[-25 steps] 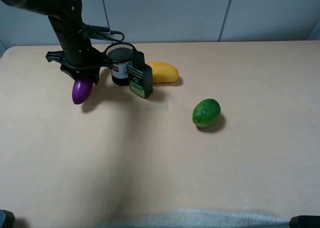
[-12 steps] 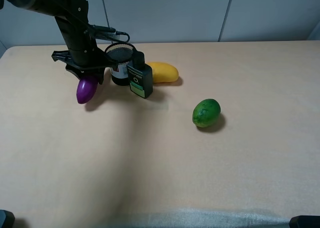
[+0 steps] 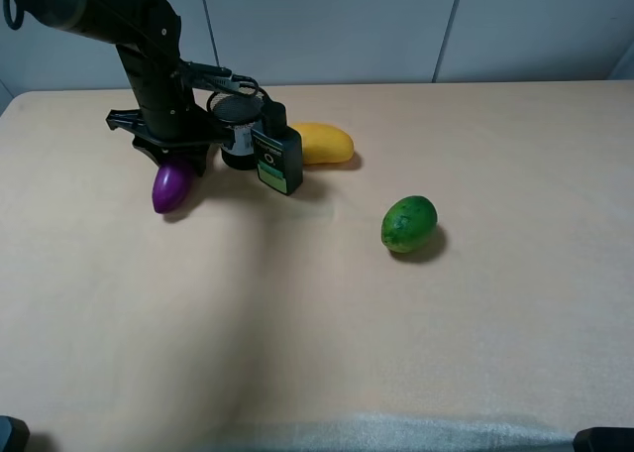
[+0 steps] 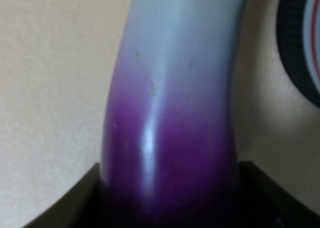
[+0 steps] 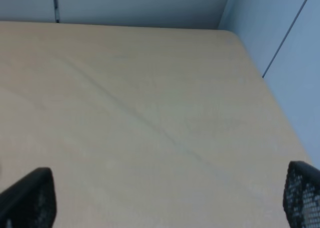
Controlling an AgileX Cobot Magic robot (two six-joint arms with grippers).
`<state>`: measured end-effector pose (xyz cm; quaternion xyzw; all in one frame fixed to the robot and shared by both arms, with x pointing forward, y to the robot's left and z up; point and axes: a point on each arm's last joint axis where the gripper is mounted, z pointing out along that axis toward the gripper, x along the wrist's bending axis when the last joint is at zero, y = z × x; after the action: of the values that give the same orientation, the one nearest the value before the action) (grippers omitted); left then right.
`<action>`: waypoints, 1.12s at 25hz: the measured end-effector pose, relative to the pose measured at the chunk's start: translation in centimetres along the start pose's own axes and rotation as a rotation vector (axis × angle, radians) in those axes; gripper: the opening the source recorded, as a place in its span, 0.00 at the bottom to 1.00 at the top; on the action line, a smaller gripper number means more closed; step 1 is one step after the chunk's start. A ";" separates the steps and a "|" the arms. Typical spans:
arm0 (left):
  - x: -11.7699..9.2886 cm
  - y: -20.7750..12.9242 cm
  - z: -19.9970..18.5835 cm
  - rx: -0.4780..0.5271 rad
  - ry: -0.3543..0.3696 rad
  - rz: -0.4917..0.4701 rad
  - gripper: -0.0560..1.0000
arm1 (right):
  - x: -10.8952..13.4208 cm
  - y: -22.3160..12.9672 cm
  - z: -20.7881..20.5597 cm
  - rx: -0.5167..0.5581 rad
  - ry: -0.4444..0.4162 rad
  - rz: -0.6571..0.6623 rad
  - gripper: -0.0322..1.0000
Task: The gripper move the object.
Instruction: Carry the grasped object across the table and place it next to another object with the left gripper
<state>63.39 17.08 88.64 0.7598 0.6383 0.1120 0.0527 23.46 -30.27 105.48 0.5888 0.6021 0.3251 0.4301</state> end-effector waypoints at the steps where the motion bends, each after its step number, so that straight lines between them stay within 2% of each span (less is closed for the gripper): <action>1: 0.0 0.0 0.2 0.003 0.000 0.002 0.61 | 0.0 0.0 0.0 0.000 0.000 0.000 0.70; 22: 0.3 -0.1 0.3 0.009 0.034 0.043 0.62 | 0.0 0.0 0.0 0.000 0.000 0.000 0.70; 25: 0.3 -0.1 0.3 0.007 0.033 0.044 0.65 | 0.0 0.0 0.0 0.000 0.000 0.000 0.70; 28: 0.3 -0.1 0.3 0.007 0.033 0.044 0.73 | 0.0 0.0 0.0 0.000 0.000 0.000 0.70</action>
<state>63.45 17.36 88.37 0.7718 0.6226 0.1235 0.0372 23.46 -30.27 105.48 0.5888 0.6021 0.3251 0.4301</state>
